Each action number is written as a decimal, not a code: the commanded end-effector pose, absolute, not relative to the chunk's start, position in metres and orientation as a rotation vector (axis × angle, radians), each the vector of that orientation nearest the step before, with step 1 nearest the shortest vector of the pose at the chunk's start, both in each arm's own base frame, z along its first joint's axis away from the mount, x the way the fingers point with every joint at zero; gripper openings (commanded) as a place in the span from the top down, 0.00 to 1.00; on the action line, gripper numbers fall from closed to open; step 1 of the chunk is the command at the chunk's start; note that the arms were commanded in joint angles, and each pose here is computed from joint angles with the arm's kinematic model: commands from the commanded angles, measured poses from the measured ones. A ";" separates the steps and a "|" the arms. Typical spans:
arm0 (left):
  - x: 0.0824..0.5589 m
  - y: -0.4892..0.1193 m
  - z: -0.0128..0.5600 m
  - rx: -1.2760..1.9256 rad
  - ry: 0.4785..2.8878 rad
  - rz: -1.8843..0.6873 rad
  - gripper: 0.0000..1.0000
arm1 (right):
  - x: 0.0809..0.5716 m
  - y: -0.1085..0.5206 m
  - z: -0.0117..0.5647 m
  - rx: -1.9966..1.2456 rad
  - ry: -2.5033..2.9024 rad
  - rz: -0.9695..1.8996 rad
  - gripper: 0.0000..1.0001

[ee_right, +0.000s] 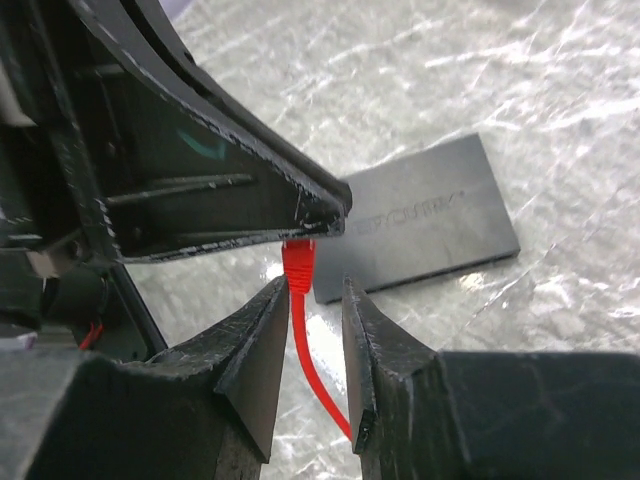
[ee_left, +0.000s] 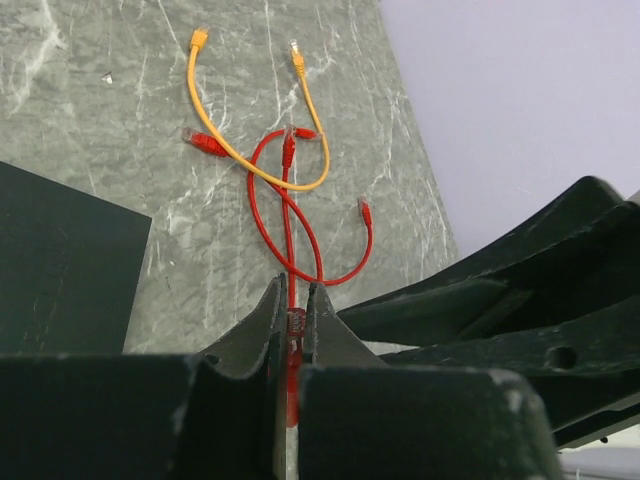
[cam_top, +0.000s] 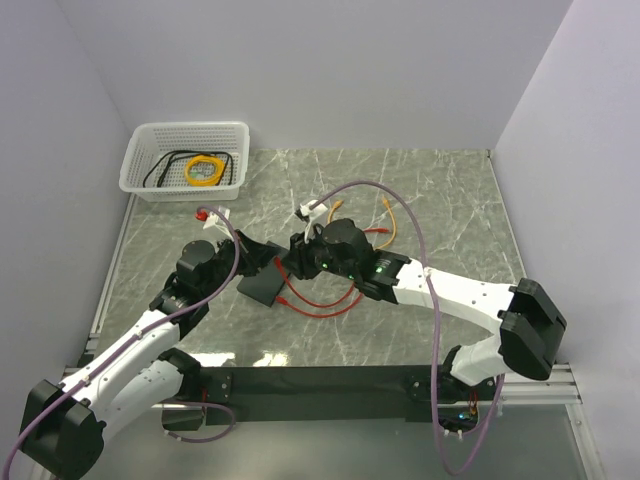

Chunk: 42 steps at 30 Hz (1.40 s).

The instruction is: Insert the plug into the switch port

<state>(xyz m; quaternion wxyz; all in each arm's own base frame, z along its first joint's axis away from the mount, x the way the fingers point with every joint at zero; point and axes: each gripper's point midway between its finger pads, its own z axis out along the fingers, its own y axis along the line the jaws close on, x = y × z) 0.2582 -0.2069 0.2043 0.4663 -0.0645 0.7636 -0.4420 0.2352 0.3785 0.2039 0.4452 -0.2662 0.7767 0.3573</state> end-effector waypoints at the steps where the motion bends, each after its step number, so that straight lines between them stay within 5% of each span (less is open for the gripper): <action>1: 0.263 -0.209 0.228 -0.159 1.807 -1.104 1.00 | 0.237 0.391 0.230 -0.647 1.870 0.943 0.65; 42: 0.263 -0.202 0.225 -0.219 1.791 -1.094 0.99 | 0.238 0.408 0.211 -0.667 1.935 0.957 0.76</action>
